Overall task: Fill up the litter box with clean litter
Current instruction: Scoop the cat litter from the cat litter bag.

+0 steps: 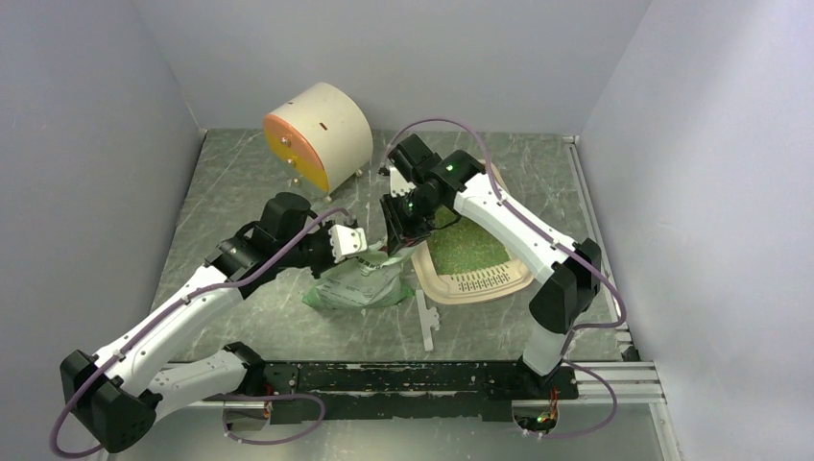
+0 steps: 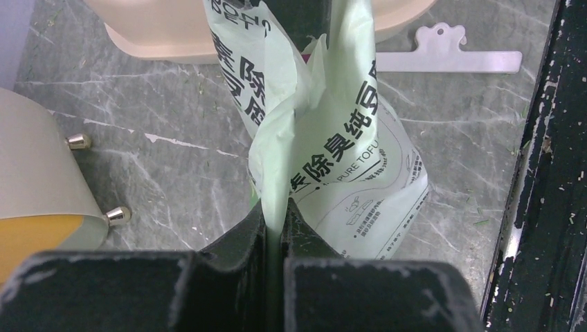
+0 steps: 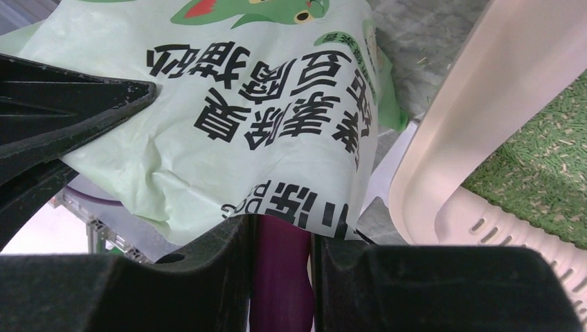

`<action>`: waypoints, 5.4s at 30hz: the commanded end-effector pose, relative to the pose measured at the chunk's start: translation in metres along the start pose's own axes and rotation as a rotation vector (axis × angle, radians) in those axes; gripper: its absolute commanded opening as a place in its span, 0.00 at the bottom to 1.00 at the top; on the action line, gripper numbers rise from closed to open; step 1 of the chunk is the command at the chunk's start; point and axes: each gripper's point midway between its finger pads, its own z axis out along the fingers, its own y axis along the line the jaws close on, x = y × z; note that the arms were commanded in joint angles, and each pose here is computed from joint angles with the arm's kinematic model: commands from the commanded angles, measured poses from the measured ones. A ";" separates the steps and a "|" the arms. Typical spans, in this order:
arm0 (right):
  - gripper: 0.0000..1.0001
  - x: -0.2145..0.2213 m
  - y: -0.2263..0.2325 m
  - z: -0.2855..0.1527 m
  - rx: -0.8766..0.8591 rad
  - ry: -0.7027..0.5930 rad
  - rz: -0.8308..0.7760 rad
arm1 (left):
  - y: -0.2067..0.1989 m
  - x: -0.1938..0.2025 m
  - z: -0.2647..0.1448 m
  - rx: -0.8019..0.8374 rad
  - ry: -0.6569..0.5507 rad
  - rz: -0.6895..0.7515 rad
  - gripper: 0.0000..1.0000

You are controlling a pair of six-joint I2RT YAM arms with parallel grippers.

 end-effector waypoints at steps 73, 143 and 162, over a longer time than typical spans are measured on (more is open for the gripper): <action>0.00 0.050 -0.066 -0.097 -0.852 -0.417 0.489 | 0.077 -0.115 -0.043 -0.345 -0.304 0.407 0.05; 0.00 0.011 -0.063 -0.119 -0.662 -0.553 0.540 | 0.051 -0.085 -0.050 -0.309 -0.284 0.275 0.05; 0.00 0.016 -0.094 -0.162 -0.589 -0.663 0.581 | 0.054 -0.079 -0.040 -0.277 -0.233 0.301 0.05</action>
